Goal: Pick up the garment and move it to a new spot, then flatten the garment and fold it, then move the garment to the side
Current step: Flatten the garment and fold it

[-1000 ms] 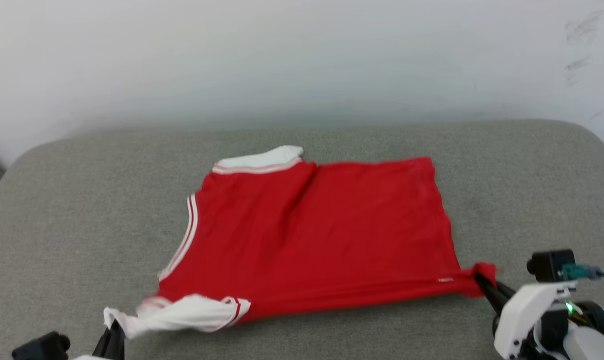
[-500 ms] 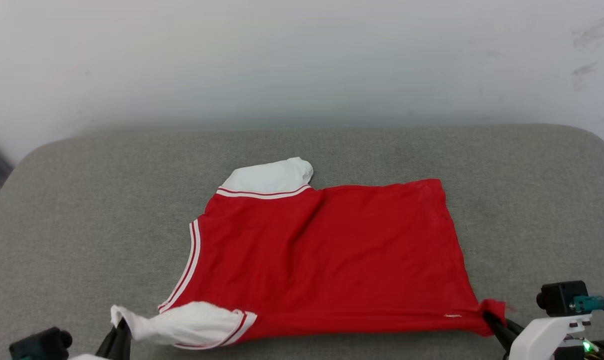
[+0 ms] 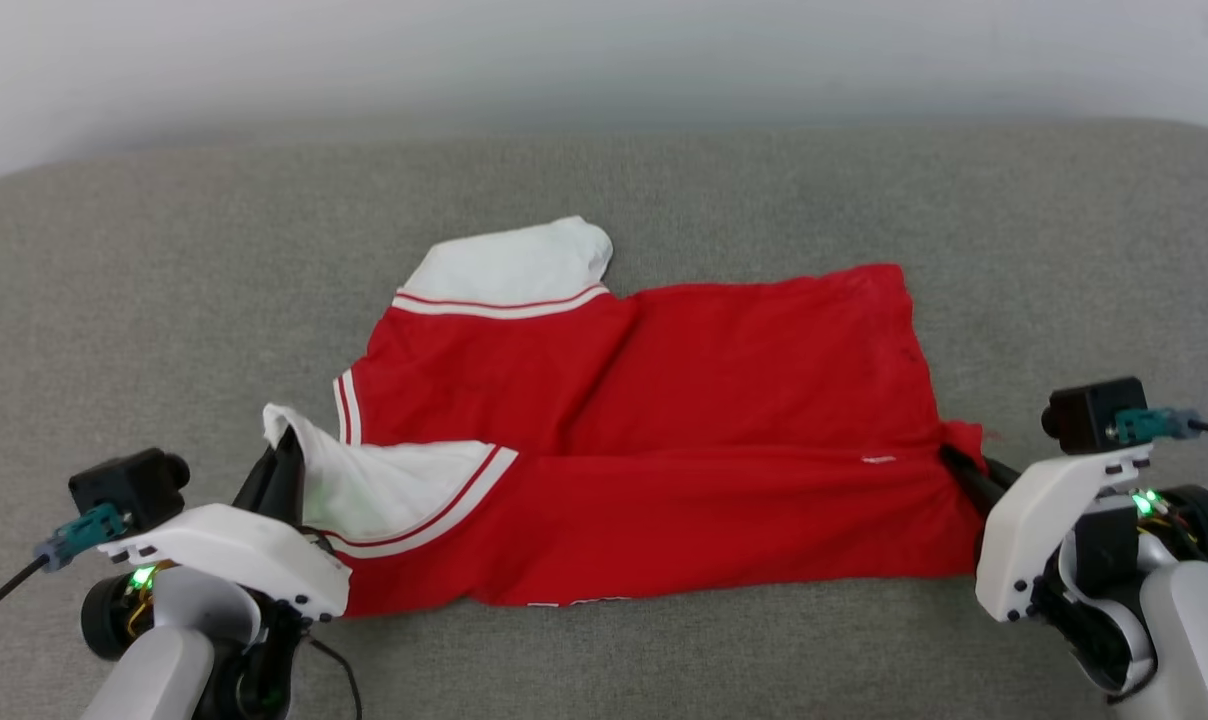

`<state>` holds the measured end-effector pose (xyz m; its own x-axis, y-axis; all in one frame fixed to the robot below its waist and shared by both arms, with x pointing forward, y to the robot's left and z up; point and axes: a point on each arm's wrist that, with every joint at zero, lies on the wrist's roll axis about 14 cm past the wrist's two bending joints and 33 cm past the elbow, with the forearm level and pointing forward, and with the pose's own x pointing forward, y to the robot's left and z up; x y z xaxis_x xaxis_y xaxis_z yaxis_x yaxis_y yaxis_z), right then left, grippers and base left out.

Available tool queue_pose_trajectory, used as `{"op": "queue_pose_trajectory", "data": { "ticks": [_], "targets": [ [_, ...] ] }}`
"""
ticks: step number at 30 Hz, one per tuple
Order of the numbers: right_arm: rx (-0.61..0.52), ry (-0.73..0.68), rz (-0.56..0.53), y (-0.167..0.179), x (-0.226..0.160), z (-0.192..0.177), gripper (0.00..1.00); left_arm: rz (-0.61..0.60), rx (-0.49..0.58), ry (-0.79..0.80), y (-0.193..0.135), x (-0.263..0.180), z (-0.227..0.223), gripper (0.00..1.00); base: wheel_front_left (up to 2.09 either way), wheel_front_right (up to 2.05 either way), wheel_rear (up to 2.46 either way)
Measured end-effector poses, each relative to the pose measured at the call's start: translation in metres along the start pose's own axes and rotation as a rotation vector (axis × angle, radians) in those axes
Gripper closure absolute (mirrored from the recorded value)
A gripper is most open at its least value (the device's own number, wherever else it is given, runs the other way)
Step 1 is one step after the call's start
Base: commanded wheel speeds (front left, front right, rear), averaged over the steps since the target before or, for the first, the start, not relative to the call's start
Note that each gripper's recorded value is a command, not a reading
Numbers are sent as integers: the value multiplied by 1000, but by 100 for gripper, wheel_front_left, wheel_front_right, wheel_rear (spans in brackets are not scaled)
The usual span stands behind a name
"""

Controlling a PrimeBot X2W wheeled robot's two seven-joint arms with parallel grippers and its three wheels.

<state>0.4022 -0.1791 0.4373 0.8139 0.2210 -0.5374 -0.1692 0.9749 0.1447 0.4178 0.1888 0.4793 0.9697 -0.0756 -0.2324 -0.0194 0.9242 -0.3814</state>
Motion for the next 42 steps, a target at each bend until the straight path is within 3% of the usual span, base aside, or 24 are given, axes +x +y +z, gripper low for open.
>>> {"op": "queue_pose_trajectory", "data": {
  "ticks": [7, 8, 10, 11, 12, 13, 14, 15, 24, 30, 35, 42],
  "targets": [
    [-5, 77, 4, -5, 38, -17, 100, 9, -16, 100, 9, 33, -37, 100, 0, 0, 0],
    [-8, 91, 5, -5, 42, -21, 95, 13, -22, 118, 11, 35, -43, 100, 0, 0, 0],
    [-2, 117, 10, -4, 49, -31, 53, 21, -33, 154, 15, 40, -54, 100, 0, 0, 0],
    [9, 138, 12, -3, 53, -40, 18, 30, -45, 186, 19, 42, -65, 100, 0, 0, 0],
    [16, 138, 12, -4, 54, -41, 0, 35, -58, 211, 20, 42, -72, 65, 0, 0, 0],
    [17, 136, 11, -4, 55, -42, 0, 34, -63, 230, 20, 41, -77, 53, 0, 0, 0],
    [17, 131, 12, -4, 56, -43, 0, 40, -71, 237, 22, 41, -80, 4, 0, 0, 0],
    [18, 118, 18, -1, 56, -41, 0, 41, -82, 247, 23, 41, -82, 0, 0, 0, 0],
    [2, -138, 19, 1, 36, -10, 0, 38, -79, 209, 30, 32, -64, 0, 0, 0, 0],
    [-26, -349, -17, -4, -5, 17, 0, -8, 23, 233, 27, 10, -40, 0, 0, 0, 0],
    [-11, -445, -37, -2, -33, 29, 0, -24, 116, 401, 29, -7, -42, 0, 0, 0, 0],
    [5, -527, -79, -4, -62, 38, 0, -27, 156, 650, 29, -20, -63, 0, 0, 0, 0]
  ]
}}
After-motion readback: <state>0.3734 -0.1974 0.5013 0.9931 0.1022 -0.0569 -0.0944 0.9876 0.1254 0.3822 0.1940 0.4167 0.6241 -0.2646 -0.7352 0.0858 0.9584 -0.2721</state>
